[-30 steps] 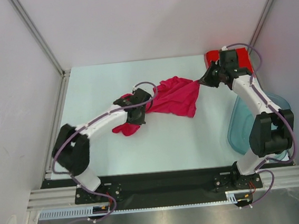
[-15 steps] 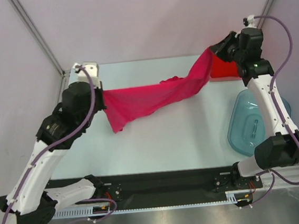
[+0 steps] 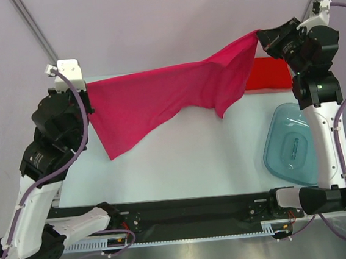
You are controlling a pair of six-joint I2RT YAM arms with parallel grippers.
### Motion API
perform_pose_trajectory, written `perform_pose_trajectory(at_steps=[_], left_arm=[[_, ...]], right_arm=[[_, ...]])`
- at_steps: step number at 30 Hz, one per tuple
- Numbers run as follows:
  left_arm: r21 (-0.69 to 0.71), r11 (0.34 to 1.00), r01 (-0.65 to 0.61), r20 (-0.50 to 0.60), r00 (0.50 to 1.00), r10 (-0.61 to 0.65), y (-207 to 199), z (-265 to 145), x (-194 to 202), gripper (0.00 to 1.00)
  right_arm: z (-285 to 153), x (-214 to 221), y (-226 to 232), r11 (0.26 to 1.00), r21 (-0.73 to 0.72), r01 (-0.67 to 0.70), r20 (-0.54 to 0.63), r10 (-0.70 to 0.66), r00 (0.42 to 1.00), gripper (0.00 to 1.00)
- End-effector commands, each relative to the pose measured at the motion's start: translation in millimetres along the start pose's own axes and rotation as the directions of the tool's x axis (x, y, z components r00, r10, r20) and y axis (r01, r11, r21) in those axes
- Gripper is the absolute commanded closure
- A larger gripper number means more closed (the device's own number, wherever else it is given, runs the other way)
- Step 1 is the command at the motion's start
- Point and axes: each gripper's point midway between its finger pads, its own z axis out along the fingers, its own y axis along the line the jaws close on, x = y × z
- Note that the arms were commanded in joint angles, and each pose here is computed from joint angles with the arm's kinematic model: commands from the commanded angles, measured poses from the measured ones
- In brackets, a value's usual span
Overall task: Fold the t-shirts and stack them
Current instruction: Flatten the tshirt out
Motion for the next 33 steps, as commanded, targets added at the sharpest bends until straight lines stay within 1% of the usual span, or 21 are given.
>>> perform_pose_trajectory(at_steps=[1,5,6,7,9,11,13,15,16,17,19,20,21,24,25,27,28,30,31,33], left_arm=[[-0.067,0.996,0.053,0.112,0.993,-0.045,31.2,-12.4,-34.9,1.0],[-0.014,0.995,0.103,0.212,0.972,-0.098,31.9,-18.1,-64.6,1.0],[0.016,0.994,0.109,0.239,0.965,-0.11,26.7,-17.1,-74.4,1.0],[0.032,0.991,0.128,0.27,0.954,-0.132,30.3,-21.6,-87.8,1.0],[0.07,0.989,0.126,0.302,0.943,-0.142,24.6,-21.4,-103.2,1.0],[0.099,0.984,0.15,0.345,0.922,-0.175,29.6,-29.4,-122.0,1.0],[0.169,0.974,0.154,0.396,0.894,-0.21,27.8,-40.1,-140.7,1.0],[0.22,0.963,0.156,0.43,0.871,-0.239,28.5,-50.5,-152.6,1.0],[0.26,0.952,0.16,0.46,0.847,-0.268,31.7,-61.4,-164.0,0.99],[0.279,0.946,0.164,0.471,0.836,-0.283,34.0,-67.3,-168.7,1.0],[0.327,0.931,0.16,0.493,0.812,-0.312,37.7,-81.7,-176.9,1.0],[0.349,0.922,0.17,0.503,0.796,-0.338,43.8,-92.2,-179.0,1.0],[0.364,0.917,0.166,0.503,0.793,-0.343,44.5,-96.8,-178.1,1.0],[0.422,0.892,0.163,0.521,0.761,-0.386,55.8,-122.7,-179.0,1.0],[0.443,0.881,0.165,0.523,0.751,-0.403,58.1,-129.9,-179.5,1.0],[0.477,0.864,0.158,0.535,0.728,-0.429,67.3,-148.7,-178.8,1.0],[0.492,0.855,0.165,0.533,0.719,-0.446,70.1,-154.6,-178.4,0.99],[0.517,0.842,0.157,0.541,0.702,-0.463,77.9,-170.1,-175.0,1.0],[0.523,0.838,0.157,0.543,0.696,-0.47,81.1,-175.2,-173.1,1.0],[0.533,0.831,0.159,0.543,0.689,-0.48,88.5,-185.8,-166.0,1.0]], right_arm=[[-20.6,-30.1,21.4,0.999,-0.042,0.008,0.095,-0.004,0.995,1.0],[-24.5,-49.7,41.8,0.995,-0.103,-0.009,0.151,0.025,0.988,1.0],[-24.9,-54.6,46.5,0.993,-0.115,-0.011,0.161,0.029,0.986,1.0],[-29.0,-67.1,58.3,0.99,-0.143,-0.003,0.19,0.03,0.981,1.0],[-26.2,-76.7,65.0,0.987,-0.158,0.0,0.21,0.033,0.977,1.0],[-32.4,-93.4,79.7,0.982,-0.189,0.019,0.252,0.03,0.967,1.0],[-37.4,-104.5,88.7,0.978,-0.206,0.037,0.282,0.023,0.959,1.0],[-51.2,-121.1,104.2,0.97,-0.23,0.074,0.33,0.006,0.944,1.0],[-57.3,-126.6,109.4,0.968,-0.236,0.086,0.347,0.001,0.938,1.0],[-63.2,-131.7,113.9,0.966,-0.239,0.094,0.362,-0.002,0.932,1.0],[-87.7,-147.0,129.9,0.958,-0.254,0.131,0.411,-0.016,0.912,1.0],[-96.9,-150.9,133.3,0.958,-0.252,0.14,0.425,-0.02,0.905,1.0],[-117.6,-158.2,142.7,0.952,-0.259,0.161,0.458,-0.026,0.889,1.0],[-146.9,-161.6,150.4,0.948,-0.261,0.182,0.487,-0.033,0.873,1.0],[-168.9,-165.1,158.3,0.941,-0.271,0.201,0.513,-0.036,0.858,1.0],[-188.6,-164.5,162.5,0.939,-0.27,0.215,0.523,-0.044,0.851,1.0],[-207.8,-166.3,168.4,0.933,-0.275,0.233,0.543,-0.049,0.838,1.0],[-224.1,-165.1,171.9,0.929,-0.275,0.248,0.552,-0.059,0.832,1.0],[-241.5,-165.6,176.7,0.923,-0.283,0.261,0.569,-0.057,0.82,1.0],[-253.6,-163.3,178.0,0.921,-0.283,0.269,0.575,-0.062,0.816,1.0]])
